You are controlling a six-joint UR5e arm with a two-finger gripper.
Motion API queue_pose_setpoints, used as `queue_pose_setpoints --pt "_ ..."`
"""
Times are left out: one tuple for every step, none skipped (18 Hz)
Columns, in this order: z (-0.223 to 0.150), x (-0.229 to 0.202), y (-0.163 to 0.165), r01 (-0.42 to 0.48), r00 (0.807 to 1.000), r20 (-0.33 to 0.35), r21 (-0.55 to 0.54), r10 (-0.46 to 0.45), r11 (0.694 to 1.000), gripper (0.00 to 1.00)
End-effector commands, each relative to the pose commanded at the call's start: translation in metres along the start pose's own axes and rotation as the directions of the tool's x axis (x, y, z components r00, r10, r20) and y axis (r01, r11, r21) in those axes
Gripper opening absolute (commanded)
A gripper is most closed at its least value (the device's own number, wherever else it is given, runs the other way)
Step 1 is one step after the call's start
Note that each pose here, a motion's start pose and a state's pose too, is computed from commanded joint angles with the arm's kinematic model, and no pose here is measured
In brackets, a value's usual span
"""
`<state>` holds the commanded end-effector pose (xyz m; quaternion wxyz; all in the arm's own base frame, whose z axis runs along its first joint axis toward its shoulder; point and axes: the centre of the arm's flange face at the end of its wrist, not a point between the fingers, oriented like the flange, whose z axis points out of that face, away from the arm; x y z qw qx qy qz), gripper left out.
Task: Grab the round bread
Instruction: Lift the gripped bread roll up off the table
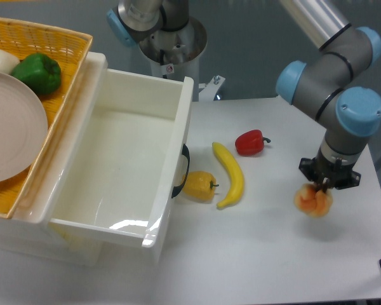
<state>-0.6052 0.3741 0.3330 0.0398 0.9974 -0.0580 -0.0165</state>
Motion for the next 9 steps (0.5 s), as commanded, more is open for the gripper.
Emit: queue_pose_setpoints --pt "-0.003 -0.004 0.007 0.008 1.000 -0.007 0.000 -0.008 1.000 0.00" --pt "-0.009 -0.008 0.009 0.012 1.000 -0.002 0.001 -0.012 1.000 0.00" --pt "-0.011 -0.011 0.008 0.011 1.000 -0.001 0.003 -0.011 1.000 0.00" --pt "-0.014 -0.012 0.008 0.011 1.000 0.002 0.005 -0.011 1.000 0.00" --pt "-0.016 -0.013 0.008 0.011 1.000 0.006 0.008 -0.011 1.000 0.00" --pt "-0.018 -0.013 0.009 0.013 1.000 0.008 0.010 -0.013 1.000 0.00" --pt "-0.017 -0.013 0.009 0.013 1.000 0.007 0.010 -0.013 1.000 0.00" --pt "-0.018 -0.013 0.009 0.015 1.000 0.007 0.013 -0.015 1.000 0.00" --pt "-0.018 -0.014 0.011 0.018 1.000 0.007 0.013 -0.018 1.000 0.00"
